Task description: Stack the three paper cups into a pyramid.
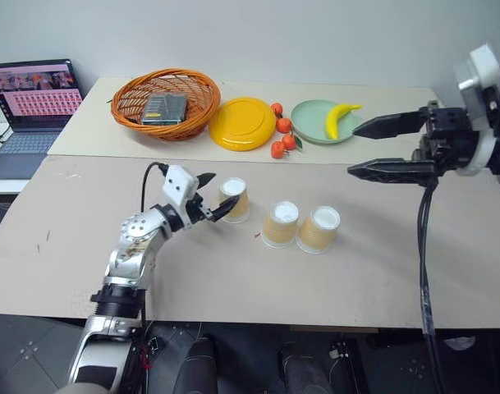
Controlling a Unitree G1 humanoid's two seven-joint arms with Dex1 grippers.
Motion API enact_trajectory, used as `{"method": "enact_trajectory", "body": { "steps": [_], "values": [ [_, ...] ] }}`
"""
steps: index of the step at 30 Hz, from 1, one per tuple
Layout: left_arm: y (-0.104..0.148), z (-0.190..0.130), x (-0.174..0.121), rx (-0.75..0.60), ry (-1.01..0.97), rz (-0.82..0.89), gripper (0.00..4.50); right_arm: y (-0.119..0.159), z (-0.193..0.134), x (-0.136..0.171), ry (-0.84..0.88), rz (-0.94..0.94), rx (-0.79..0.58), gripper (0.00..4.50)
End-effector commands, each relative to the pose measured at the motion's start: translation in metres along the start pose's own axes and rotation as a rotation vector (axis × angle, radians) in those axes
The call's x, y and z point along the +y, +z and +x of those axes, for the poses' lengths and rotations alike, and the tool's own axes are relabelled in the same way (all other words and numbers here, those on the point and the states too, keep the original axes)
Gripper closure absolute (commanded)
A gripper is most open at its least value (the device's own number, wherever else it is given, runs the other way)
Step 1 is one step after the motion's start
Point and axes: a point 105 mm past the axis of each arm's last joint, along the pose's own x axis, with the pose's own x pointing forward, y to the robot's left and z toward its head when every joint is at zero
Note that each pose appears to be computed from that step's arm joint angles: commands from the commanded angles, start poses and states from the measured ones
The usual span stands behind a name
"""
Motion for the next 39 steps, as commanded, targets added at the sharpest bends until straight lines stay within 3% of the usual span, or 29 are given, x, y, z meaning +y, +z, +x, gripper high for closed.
{"method": "enact_trajectory", "body": {
  "steps": [1, 9, 13, 15, 24, 28, 39],
  "values": [
    [0.013, 0.009, -0.005, -0.052, -0.035, 0.035, 0.0, 0.013, -0.01, 0.003, -0.029, -0.048, -0.022, 0.06],
    [0.01, 0.018, -0.009, -0.057, -0.069, 0.043, 0.0, 0.012, -0.013, 0.003, -0.053, -0.048, -0.017, 0.06],
    [0.011, 0.016, -0.004, -0.06, -0.058, 0.044, 1.56, 0.011, -0.014, 0.003, -0.055, -0.043, -0.016, 0.0],
    [0.012, 0.015, 0.0, -0.06, -0.044, 0.044, 1.98, 0.007, -0.016, 0.002, -0.064, -0.036, -0.004, 0.0],
    [0.044, 0.014, 0.001, -0.1, -0.054, 0.043, 1.98, -0.007, -0.018, -0.006, -0.094, -0.011, 0.027, 0.0],
    [0.062, 0.009, -0.019, -0.068, -0.195, 0.017, 1.98, -0.014, -0.018, -0.009, -0.106, 0.007, 0.029, 0.0],
    [0.142, 0.017, -0.051, -0.101, -0.405, 0.046, 1.98, -0.031, -0.036, -0.017, -0.189, 0.038, 0.044, 0.0]
  ]
}}
